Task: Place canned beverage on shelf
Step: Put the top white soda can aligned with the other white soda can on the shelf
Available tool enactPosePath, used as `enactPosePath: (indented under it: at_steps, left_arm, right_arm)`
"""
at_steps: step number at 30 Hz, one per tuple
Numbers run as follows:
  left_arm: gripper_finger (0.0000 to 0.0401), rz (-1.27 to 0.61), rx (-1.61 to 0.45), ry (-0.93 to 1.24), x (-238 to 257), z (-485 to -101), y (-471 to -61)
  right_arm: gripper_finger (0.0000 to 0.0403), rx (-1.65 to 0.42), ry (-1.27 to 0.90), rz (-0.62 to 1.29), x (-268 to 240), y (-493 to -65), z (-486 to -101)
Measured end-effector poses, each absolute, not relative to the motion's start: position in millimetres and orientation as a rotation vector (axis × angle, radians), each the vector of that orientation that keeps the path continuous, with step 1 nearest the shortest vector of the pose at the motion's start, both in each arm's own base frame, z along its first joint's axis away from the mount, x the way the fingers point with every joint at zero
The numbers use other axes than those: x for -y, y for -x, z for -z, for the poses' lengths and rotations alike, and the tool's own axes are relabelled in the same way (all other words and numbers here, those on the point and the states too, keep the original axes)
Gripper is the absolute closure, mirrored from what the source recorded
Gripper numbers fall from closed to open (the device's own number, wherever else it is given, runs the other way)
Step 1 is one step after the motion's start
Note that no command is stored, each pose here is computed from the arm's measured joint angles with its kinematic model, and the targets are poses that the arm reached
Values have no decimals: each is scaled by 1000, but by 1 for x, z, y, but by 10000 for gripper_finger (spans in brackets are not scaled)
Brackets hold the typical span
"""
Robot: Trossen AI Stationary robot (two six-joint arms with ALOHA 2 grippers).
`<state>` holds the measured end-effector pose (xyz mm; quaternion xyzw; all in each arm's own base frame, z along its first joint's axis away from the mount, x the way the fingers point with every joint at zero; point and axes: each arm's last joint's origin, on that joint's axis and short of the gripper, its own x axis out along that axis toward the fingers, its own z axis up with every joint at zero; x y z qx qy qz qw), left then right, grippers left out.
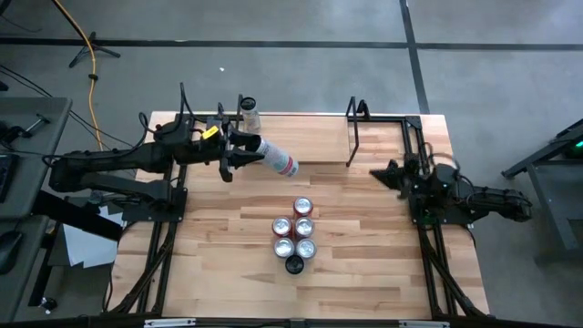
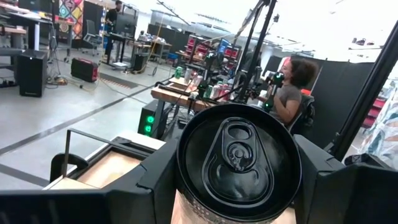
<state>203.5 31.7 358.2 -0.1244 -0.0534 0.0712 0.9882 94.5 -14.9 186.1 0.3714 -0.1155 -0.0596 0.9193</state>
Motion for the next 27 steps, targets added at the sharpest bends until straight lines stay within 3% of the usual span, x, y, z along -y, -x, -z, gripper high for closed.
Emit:
enactPosePath:
  at_steps: [4,13,21,27]
  left_arm:
    - [222,-143,106,245,-32,-358,-203]
    - [222,-149,102,258,-32,-358,-203]
    - [217,-196,114,317,-33,-357,-203]
    - [219,-231,120,326,-34,-357,-203]
  right_arm:
    - [402,449,-952,226,20,-90,-196]
    - [402,650,-958,428,26,-86,-204]
    - [402,700,-961,261,25,-99,-218]
    - [402,630,-772,57,22,-123,-277]
